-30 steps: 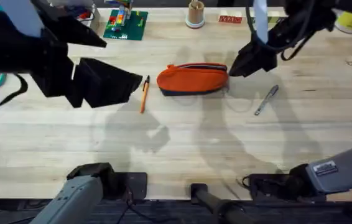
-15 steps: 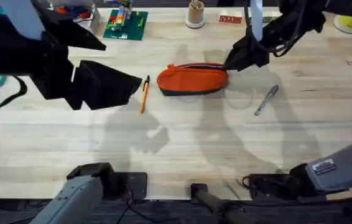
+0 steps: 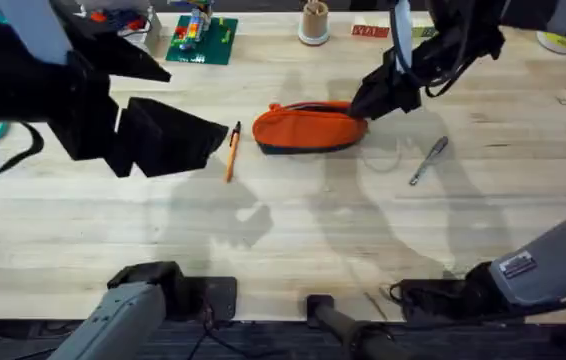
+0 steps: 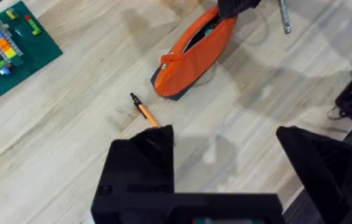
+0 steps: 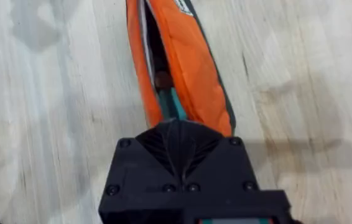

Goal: Unzip the bag, pick up the pens from the table one at a time and place them inside, then zip the bag closed.

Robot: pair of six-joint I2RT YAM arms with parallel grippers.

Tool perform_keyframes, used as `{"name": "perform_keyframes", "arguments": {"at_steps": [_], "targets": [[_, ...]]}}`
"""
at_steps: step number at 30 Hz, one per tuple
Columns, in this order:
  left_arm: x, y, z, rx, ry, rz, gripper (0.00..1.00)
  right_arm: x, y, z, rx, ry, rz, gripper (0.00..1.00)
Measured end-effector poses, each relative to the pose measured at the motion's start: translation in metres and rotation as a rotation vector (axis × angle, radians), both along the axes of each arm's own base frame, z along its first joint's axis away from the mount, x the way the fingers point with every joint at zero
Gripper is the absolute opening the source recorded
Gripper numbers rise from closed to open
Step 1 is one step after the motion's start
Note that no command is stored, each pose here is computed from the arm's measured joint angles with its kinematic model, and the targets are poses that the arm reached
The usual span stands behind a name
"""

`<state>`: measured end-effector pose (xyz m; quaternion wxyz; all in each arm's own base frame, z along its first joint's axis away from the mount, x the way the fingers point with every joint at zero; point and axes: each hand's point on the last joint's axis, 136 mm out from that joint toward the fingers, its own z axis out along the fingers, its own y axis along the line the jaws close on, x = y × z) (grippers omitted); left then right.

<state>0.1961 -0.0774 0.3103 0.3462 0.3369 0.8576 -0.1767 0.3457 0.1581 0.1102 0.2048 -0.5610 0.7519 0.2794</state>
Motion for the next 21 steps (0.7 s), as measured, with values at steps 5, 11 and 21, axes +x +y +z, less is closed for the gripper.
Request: {"name": "perform_keyframes", "arguments": {"at_steps": [5,11,21], "targets": [[0.0,0.0,0.0,0.0,0.0,0.0,0.994,0.0,0.001,-0.002,0.005,-0.005,0.018,0.03],[0.0,0.0,0.0,0.0,0.0,0.0,0.993,-0.001,0.002,-0.013,0.009,0.016,0.036,0.03],[0.0,0.0,0.0,0.0,0.0,0.0,0.993,-0.004,0.009,-0.027,0.0,0.049,0.058,0.03]]}}
